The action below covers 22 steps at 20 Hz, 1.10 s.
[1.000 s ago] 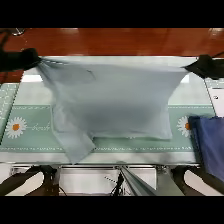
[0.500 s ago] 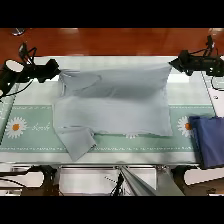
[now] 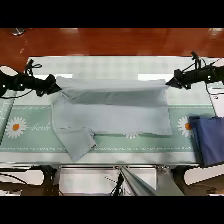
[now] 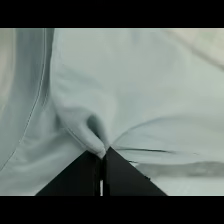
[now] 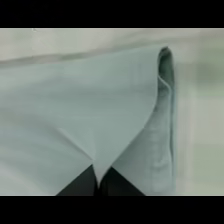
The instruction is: Fold the shirts.
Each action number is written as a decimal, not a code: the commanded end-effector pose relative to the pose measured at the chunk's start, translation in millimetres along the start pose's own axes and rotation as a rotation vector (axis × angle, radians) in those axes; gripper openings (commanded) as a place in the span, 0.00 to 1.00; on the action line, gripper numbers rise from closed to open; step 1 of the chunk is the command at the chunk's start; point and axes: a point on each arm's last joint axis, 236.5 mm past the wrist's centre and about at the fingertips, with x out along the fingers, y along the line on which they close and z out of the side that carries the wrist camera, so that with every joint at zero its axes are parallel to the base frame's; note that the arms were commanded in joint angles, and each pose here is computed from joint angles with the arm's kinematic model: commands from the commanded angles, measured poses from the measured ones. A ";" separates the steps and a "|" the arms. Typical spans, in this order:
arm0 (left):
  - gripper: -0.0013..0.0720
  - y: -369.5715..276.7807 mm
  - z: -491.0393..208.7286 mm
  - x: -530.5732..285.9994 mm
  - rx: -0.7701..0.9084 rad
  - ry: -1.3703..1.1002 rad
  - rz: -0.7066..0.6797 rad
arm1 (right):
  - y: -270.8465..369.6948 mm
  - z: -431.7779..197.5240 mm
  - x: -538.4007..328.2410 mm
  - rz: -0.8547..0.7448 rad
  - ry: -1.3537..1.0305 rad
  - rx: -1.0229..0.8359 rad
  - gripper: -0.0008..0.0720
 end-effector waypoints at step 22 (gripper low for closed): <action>0.98 90.3 -207.0 -41.4 -0.314 0.291 -0.034 | -54.7 -199.8 -41.3 -0.183 0.075 0.187 0.86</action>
